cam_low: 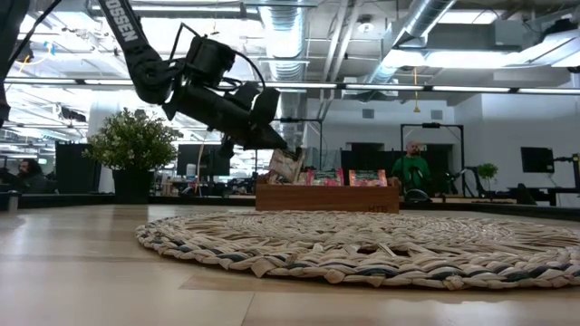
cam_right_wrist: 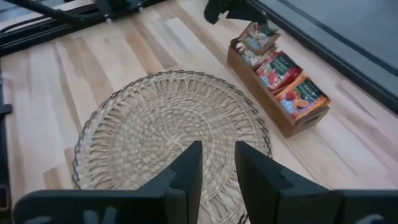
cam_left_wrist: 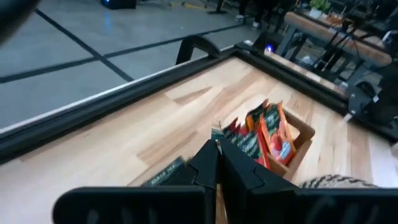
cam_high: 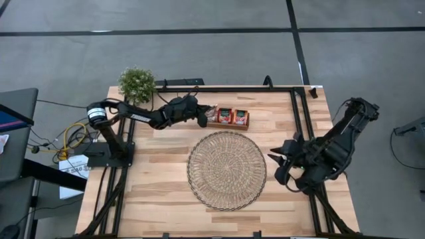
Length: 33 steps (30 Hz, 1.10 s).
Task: Pick & Place Tea
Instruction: Put the brown tea bag into the left section of the wooden organizer
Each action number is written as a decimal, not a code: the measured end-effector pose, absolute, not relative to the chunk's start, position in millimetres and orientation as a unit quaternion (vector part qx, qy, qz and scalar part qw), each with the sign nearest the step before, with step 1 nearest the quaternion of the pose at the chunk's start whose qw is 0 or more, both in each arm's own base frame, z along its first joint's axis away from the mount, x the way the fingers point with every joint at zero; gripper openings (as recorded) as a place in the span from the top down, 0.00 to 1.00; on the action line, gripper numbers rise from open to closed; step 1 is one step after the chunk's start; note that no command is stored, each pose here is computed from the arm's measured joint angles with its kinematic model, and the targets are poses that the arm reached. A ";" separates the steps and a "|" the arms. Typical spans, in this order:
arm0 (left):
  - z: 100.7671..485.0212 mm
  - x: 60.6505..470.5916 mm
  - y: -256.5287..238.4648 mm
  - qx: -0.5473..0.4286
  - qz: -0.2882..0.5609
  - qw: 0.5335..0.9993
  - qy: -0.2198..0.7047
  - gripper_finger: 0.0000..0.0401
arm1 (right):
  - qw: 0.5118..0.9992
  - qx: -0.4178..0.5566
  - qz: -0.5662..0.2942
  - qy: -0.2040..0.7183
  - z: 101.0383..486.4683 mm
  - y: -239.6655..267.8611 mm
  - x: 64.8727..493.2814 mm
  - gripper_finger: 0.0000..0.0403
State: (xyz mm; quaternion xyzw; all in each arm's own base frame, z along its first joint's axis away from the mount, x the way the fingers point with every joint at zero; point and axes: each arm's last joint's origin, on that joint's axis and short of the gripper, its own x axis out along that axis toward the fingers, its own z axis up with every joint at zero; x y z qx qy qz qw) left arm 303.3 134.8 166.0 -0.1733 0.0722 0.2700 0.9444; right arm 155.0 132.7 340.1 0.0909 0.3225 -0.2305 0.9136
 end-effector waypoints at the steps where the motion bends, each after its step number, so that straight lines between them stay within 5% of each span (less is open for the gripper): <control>1: 165.2 303.6 135.9 -0.173 0.270 0.945 0.069 1.00 | 0.913 0.091 -0.233 0.323 340.1 131.6 155.9 0.79; 33: 140.6 309.9 141.7 -0.111 0.258 0.956 0.089 1.00 | 0.910 0.117 -0.242 0.315 340.5 130.1 159.9 0.79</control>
